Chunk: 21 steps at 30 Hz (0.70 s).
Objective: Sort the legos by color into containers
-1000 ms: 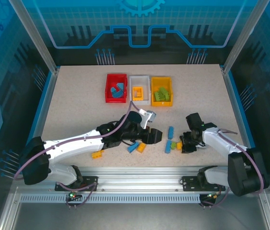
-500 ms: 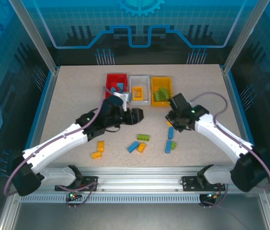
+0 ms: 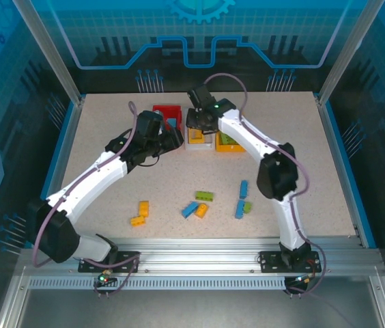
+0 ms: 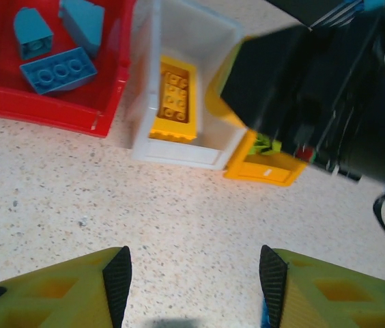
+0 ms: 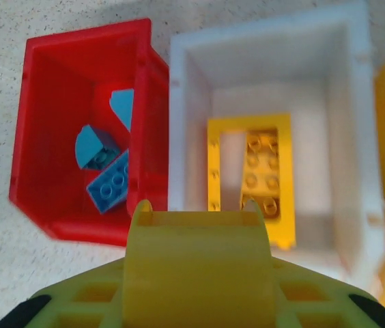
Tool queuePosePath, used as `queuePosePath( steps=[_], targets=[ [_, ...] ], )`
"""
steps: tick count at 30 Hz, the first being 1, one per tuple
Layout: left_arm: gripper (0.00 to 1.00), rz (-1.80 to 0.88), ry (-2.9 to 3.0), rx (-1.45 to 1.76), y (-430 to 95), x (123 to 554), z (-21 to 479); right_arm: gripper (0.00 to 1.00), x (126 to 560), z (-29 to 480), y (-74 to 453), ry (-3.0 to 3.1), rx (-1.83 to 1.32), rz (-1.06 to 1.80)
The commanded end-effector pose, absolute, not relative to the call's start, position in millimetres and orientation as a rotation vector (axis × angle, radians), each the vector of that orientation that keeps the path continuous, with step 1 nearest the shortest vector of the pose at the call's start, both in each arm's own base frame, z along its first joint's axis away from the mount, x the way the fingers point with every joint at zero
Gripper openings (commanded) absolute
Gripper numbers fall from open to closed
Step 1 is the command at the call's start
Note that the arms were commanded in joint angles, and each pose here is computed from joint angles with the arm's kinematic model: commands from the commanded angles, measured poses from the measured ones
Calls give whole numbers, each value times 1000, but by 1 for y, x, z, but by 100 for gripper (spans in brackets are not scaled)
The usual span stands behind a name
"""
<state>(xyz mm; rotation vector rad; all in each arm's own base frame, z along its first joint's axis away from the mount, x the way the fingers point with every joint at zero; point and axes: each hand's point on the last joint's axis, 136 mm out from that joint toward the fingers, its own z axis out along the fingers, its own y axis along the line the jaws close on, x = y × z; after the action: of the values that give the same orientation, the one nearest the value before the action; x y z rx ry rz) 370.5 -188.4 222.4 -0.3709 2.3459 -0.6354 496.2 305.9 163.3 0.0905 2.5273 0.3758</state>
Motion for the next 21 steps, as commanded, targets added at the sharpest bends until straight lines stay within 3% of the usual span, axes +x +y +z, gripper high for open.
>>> queuePosePath(
  steps=[1,10,21],
  targets=[
    [56,-702,2299,-371,-197,384,244,27,511,129,294,2625,-33,279],
    [55,-681,2313,-366,-196,387,235,30,532,97,302,2639,-62,308],
    [55,-681,2310,-351,-194,383,231,30,560,110,293,2489,-188,111]
  ],
)
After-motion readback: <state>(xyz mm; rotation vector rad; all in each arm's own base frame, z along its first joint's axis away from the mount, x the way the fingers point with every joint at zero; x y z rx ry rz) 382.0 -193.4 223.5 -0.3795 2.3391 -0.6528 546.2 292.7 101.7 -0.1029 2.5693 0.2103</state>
